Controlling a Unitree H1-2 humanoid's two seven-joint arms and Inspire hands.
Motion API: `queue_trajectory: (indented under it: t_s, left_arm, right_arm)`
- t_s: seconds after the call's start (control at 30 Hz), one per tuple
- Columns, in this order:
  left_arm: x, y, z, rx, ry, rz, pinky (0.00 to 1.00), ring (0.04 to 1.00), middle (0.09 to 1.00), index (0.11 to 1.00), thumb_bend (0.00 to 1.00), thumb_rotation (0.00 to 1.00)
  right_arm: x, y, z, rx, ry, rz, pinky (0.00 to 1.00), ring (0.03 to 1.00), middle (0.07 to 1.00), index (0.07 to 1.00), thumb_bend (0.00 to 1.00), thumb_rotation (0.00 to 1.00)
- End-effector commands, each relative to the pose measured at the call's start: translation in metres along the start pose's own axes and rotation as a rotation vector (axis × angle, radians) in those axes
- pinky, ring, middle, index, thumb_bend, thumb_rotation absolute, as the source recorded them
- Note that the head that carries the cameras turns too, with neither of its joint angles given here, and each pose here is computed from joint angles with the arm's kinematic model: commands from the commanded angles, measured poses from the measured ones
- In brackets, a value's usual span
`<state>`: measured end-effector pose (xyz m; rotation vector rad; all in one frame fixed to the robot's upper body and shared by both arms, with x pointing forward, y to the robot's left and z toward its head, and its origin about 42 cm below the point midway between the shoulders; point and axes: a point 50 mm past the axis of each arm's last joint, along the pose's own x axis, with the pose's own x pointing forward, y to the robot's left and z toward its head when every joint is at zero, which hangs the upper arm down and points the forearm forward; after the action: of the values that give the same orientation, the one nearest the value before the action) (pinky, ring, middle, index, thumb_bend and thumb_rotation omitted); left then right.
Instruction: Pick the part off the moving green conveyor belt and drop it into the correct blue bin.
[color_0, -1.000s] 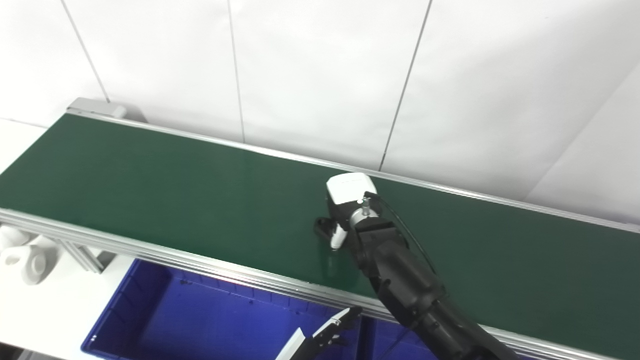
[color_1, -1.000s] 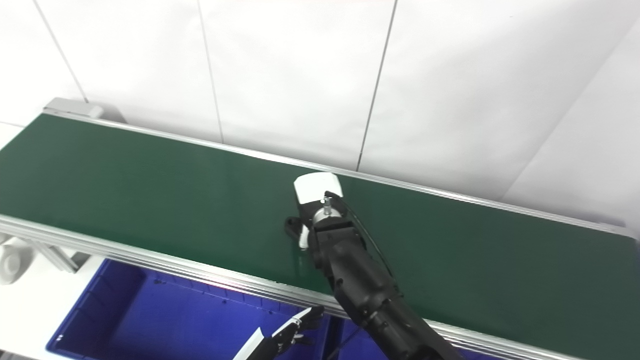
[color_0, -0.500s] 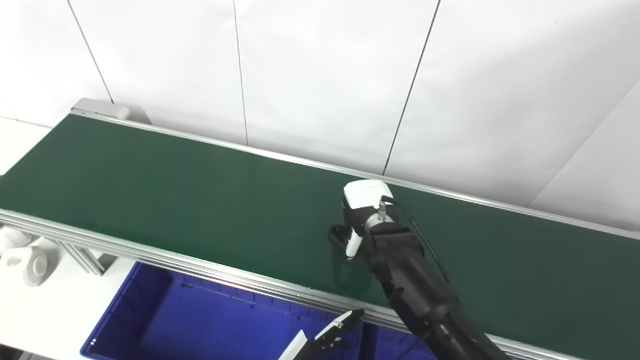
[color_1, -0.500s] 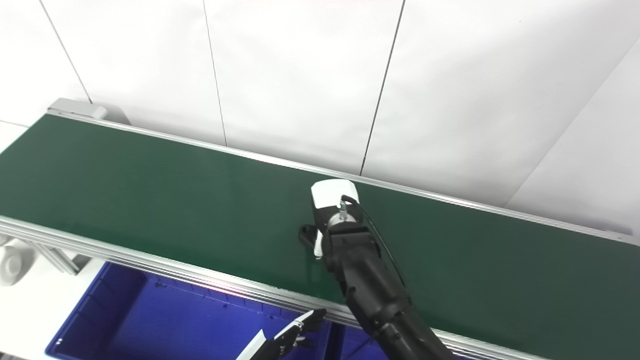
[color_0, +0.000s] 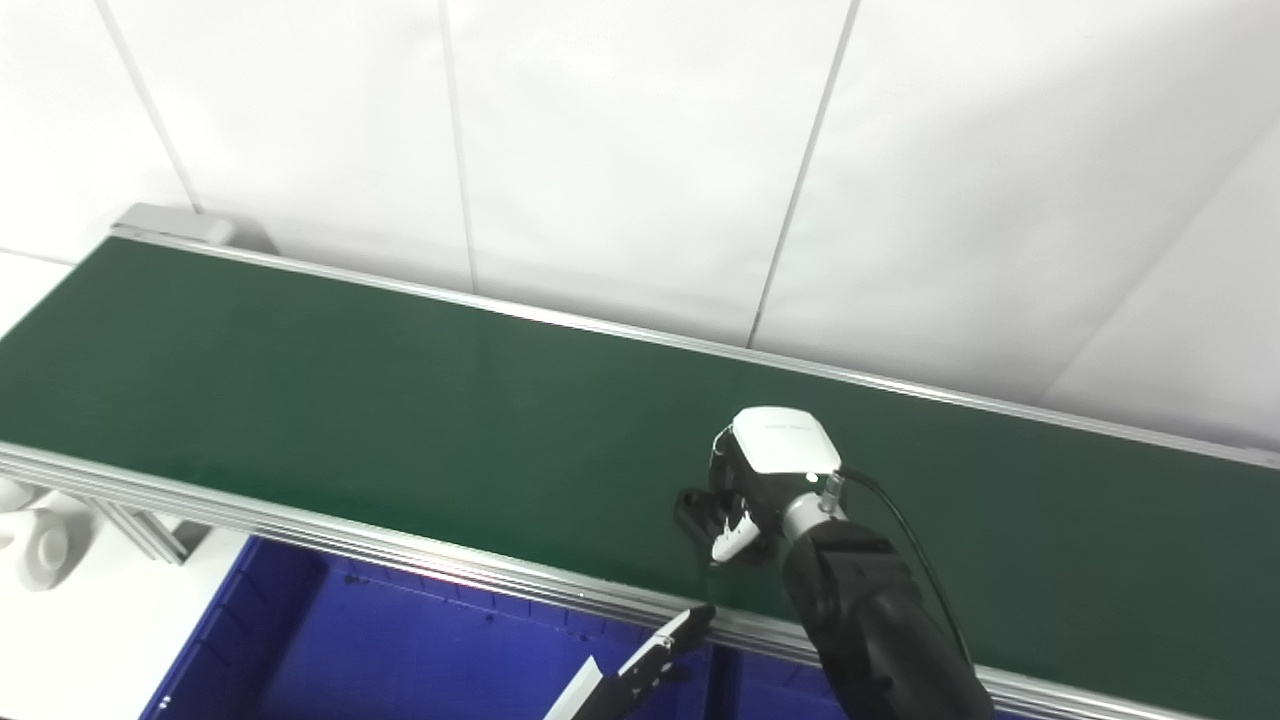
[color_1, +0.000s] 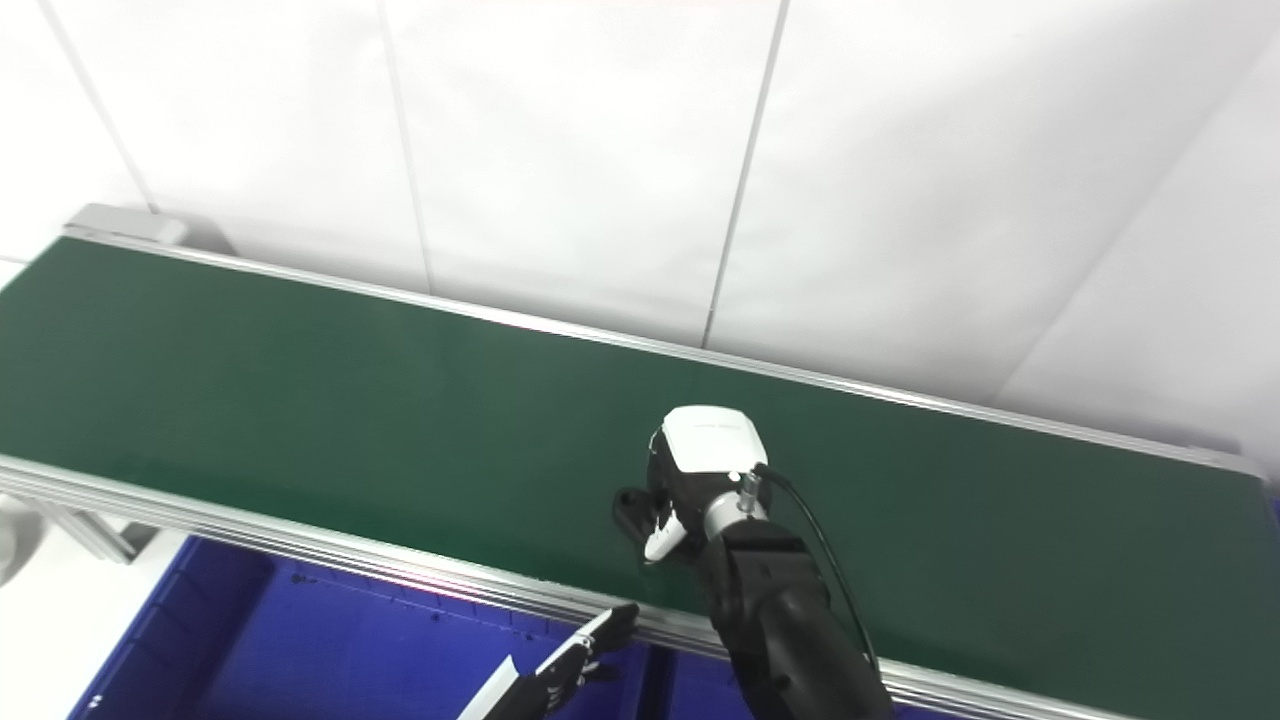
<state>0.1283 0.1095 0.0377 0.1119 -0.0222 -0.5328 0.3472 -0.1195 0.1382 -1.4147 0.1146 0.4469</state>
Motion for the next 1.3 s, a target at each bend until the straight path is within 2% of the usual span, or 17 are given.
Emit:
queue_trajectory:
  t_s: [0.0,0.03,0.07,0.23,0.27,0.43,0.47,0.53,0.57,0.6,0.63,0.87,0.97,1.03,1.27]
  left_arm:
    - [0.001,-0.002,0.011,-0.021,-0.045,0.000,0.87,0.941,0.946,0.960,0.60,0.87]
    - [0.000,-0.001,0.011,-0.020,-0.042,0.000,0.88,0.942,0.947,0.961,0.59,0.87]
    - [-0.002,0.000,0.011,-0.019,-0.037,-0.001,0.88,0.945,0.949,0.963,0.61,0.87]
    - [-0.008,0.008,0.012,-0.027,-0.031,-0.005,0.91,0.959,0.957,0.967,0.60,0.88]
    - [-0.010,0.011,0.012,-0.026,-0.029,-0.006,0.92,0.961,0.958,0.969,0.60,0.88]
    - [-0.017,0.020,0.016,-0.049,-0.007,-0.014,0.95,0.980,0.967,0.987,0.59,0.91]
    - [-0.018,0.021,0.016,-0.055,-0.005,-0.014,0.97,0.989,0.971,0.991,0.58,0.92]
    - [-0.020,0.024,0.018,-0.061,-0.004,-0.009,0.98,0.995,0.976,0.995,0.56,0.92]
    - [-0.021,0.025,0.019,-0.063,-0.004,-0.007,0.99,0.995,0.978,0.996,0.55,0.91]
    - [-0.023,0.026,0.019,-0.063,-0.005,-0.004,0.99,0.997,0.982,0.999,0.56,0.93]
    - [-0.024,0.028,0.019,-0.062,-0.005,-0.003,1.00,0.998,0.984,1.000,0.57,0.95]
    - [-0.028,0.033,0.023,-0.070,-0.003,-0.003,1.00,0.999,0.986,1.000,0.59,0.97]
    - [-0.029,0.035,0.024,-0.073,-0.007,-0.006,1.00,1.000,0.990,1.000,0.57,0.96]
    - [-0.029,0.036,0.024,-0.075,-0.007,-0.007,1.00,1.000,0.989,1.000,0.57,0.95]
    - [-0.029,0.039,0.027,-0.078,-0.010,-0.006,1.00,1.000,0.985,1.000,0.59,0.95]
  right_arm:
    - [-0.010,-0.002,-0.006,-0.002,-0.018,-0.020,0.20,0.279,0.471,0.490,0.52,0.00]
    - [-0.015,-0.002,-0.009,0.001,-0.016,-0.027,0.20,0.287,0.473,0.489,0.52,0.00]
    - [-0.020,-0.002,-0.012,0.007,-0.013,-0.034,0.20,0.282,0.432,0.510,0.52,0.00]
    - [-0.042,-0.001,-0.021,0.034,-0.009,-0.043,0.22,0.302,0.473,0.491,0.52,0.00]
    - [-0.047,-0.001,-0.021,0.038,-0.004,-0.044,0.22,0.311,0.445,0.514,0.52,0.00]
    - [-0.072,-0.005,-0.021,0.039,0.003,-0.043,0.17,0.242,0.393,0.512,0.51,0.00]
    - [-0.076,-0.006,-0.020,0.037,0.001,-0.043,0.17,0.242,0.438,0.494,0.52,0.00]
    - [-0.084,-0.008,-0.020,0.027,-0.002,-0.040,0.17,0.245,0.462,0.486,0.52,0.00]
    - [-0.088,-0.009,-0.020,0.022,-0.003,-0.038,0.18,0.261,0.424,0.506,0.52,0.00]
    - [-0.095,-0.009,-0.021,0.017,-0.007,-0.034,0.19,0.267,0.423,0.508,0.52,0.00]
    - [-0.102,-0.009,-0.021,0.014,-0.010,-0.032,0.19,0.267,0.456,0.492,0.52,0.00]
    - [-0.141,-0.009,-0.020,0.020,-0.027,-0.033,0.20,0.282,0.474,0.488,0.52,0.00]
    - [-0.158,-0.005,-0.020,0.009,-0.029,-0.001,0.21,0.292,0.475,0.487,0.52,0.00]
    - [-0.164,-0.003,-0.020,0.004,-0.031,0.008,0.19,0.266,0.473,0.487,0.52,0.00]
    - [-0.191,0.008,-0.024,0.019,0.029,0.066,0.13,0.198,0.470,0.485,0.52,0.00]
